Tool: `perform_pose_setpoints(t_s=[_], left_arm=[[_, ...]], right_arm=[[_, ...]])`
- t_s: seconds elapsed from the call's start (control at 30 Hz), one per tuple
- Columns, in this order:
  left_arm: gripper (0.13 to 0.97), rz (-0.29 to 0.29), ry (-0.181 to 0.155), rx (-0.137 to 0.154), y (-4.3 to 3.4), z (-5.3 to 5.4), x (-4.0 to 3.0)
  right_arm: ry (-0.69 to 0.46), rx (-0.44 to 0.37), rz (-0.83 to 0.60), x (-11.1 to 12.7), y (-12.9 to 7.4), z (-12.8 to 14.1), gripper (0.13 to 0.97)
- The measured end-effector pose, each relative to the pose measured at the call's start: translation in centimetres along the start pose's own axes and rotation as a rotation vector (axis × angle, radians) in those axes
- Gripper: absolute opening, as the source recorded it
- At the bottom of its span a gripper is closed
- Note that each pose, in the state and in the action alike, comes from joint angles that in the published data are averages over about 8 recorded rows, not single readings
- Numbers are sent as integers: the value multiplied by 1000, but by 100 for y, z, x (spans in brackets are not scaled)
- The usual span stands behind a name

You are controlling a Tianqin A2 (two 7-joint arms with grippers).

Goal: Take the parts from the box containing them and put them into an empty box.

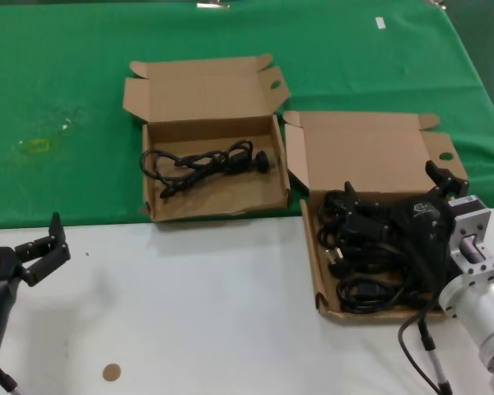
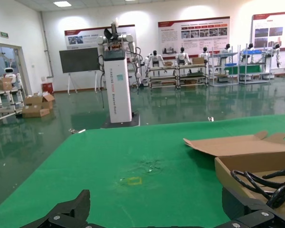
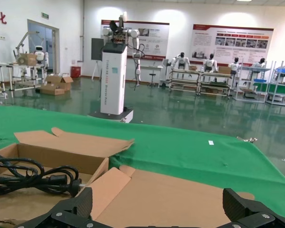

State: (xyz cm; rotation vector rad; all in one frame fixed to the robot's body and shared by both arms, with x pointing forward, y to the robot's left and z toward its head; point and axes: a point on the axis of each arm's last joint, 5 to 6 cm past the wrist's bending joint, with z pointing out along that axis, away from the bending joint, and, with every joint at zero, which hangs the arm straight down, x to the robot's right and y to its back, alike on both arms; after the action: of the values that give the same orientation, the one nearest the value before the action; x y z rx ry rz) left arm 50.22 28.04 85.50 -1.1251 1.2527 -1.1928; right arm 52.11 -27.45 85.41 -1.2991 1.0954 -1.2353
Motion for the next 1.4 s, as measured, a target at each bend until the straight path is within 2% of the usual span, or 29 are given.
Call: perform_pose_setpoints(t_s=[1.4], left_arm=[[966,0,0,0,0,0,0]], right_arm=[[0,0,0,0,0,0,966]])
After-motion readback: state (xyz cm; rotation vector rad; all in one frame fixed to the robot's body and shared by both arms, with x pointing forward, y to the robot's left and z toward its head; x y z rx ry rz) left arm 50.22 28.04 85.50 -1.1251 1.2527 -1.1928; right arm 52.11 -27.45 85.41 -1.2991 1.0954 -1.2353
